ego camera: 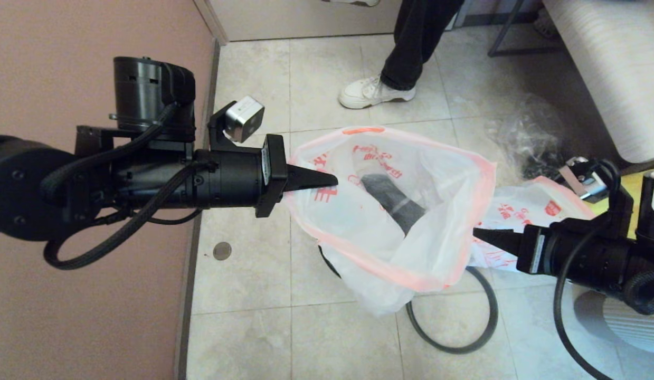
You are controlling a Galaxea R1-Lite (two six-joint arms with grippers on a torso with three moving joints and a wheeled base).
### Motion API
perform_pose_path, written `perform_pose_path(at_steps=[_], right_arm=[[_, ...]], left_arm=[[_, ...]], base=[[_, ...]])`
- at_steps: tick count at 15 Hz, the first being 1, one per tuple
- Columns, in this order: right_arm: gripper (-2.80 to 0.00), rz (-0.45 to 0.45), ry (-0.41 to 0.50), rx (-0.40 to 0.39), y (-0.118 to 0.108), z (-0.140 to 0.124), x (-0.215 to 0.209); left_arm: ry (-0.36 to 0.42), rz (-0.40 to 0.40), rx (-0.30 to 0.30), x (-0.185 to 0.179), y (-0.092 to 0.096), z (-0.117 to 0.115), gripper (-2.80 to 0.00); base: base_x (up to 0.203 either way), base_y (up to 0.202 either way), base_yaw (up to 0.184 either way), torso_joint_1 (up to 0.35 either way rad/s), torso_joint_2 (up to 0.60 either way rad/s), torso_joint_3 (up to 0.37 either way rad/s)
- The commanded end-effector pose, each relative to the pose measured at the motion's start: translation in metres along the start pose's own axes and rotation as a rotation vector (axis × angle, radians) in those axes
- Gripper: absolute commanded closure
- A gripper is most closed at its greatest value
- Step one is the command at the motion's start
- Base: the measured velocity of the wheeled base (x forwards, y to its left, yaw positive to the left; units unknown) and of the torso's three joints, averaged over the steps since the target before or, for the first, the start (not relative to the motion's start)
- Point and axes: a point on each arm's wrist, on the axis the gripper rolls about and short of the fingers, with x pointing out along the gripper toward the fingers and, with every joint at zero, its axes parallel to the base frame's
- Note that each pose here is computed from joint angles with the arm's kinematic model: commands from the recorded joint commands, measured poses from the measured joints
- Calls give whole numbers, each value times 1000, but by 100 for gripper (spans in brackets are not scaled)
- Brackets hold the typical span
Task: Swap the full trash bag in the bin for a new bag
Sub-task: Put the new garbage bag on the trash can
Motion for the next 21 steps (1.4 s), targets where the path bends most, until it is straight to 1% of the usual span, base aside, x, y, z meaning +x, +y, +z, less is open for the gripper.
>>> perform_pose_path(at_steps=[1,4,7,9,12,15,17,18,19,20,21], right_arm=[[-280,7,19,16,2,-1,12],[-280,8,13,35,2,0,11],[-280,21,-40,70,4,4,-15],[-280,19,-37,76,4,2,-27],[-280,17,-41,77,4,4,-25],[-280,-1,33,84,-1,-6,-3],[-280,-15,84,85,-5,-14,23],[-280,-16,91,80,-5,-17,39],[0,-9,68,69,-2,-16,50],[0,2,37,58,2,-11,53],[0,4,33,56,3,-10,53]], left_arm=[[0,-2,-4,-1,0,0,0],[5,0,-7,-1,0,-2,0],[6,0,-8,-1,1,-2,0],[7,1,-10,1,1,-2,0],[11,-2,-11,2,1,-2,0],[11,-1,-13,1,0,-3,0],[4,13,-18,3,1,-3,0],[-4,26,-14,4,0,-4,0],[-10,38,-11,5,-1,-6,0],[-9,40,-12,5,-1,-6,0],[-7,38,-11,5,-1,-7,0]], base=[[0,0,0,0,0,0],[0,0,0,0,0,0],[0,0,0,0,0,0],[0,0,0,0,0,0],[0,0,0,0,0,0],[0,0,0,0,0,0],[0,0,0,0,0,0],[0,0,0,0,0,0],[0,0,0,0,0,0],[0,0,0,0,0,0],[0,0,0,0,0,0]])
